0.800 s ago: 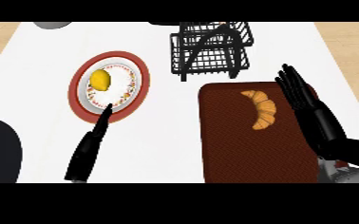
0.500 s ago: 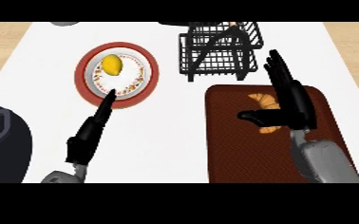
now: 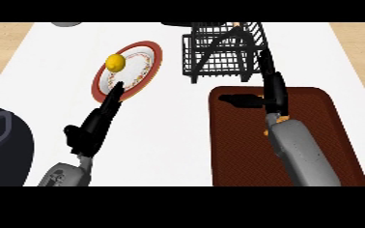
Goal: Pick the croissant from the tray and place it in the tiered basket
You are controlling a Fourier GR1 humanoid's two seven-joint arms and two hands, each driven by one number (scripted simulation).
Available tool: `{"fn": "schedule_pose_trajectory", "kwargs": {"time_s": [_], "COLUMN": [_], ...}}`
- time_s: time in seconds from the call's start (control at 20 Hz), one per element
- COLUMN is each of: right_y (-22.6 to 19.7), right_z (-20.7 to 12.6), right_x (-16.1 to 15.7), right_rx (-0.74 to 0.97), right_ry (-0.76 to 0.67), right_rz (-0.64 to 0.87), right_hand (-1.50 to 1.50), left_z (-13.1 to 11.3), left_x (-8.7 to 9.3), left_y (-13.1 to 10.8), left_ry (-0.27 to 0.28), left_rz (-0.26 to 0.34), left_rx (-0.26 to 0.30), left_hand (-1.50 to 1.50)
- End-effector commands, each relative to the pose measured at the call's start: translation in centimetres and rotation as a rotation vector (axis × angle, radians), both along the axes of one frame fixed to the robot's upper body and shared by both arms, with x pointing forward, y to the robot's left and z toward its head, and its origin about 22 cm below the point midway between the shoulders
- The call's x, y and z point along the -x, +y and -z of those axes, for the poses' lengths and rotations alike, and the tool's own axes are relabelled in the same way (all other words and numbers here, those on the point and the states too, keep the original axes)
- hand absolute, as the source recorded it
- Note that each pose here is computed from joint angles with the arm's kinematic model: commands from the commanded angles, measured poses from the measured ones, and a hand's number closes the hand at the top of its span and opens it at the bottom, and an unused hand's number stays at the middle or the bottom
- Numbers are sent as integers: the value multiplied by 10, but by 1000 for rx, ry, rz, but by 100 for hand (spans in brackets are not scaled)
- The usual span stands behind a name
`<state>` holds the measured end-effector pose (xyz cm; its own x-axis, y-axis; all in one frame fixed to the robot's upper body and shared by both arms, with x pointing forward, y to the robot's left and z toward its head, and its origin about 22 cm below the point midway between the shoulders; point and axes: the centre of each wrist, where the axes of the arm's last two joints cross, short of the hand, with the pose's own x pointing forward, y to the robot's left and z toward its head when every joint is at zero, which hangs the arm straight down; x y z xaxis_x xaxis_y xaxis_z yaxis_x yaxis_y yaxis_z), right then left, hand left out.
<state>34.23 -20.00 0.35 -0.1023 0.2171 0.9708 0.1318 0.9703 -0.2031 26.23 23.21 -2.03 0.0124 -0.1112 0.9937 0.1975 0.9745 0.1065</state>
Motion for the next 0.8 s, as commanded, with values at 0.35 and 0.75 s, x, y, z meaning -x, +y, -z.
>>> {"fn": "schedule_pose_trajectory", "kwargs": {"time_s": [0.35,0.75], "right_y": [-56,-6], "right_z": [-76,-119], "right_x": [-21,-14], "right_rx": [777,1175], "right_ry": [283,620], "right_rz": [-29,-202], "right_hand": [-150,-150], "left_z": [-1,3], "left_x": [1,3], "left_y": [13,13], "left_ry": [32,40], "left_rz": [-13,-15], "left_rx": [-7,6], "left_hand": [0,0]}}
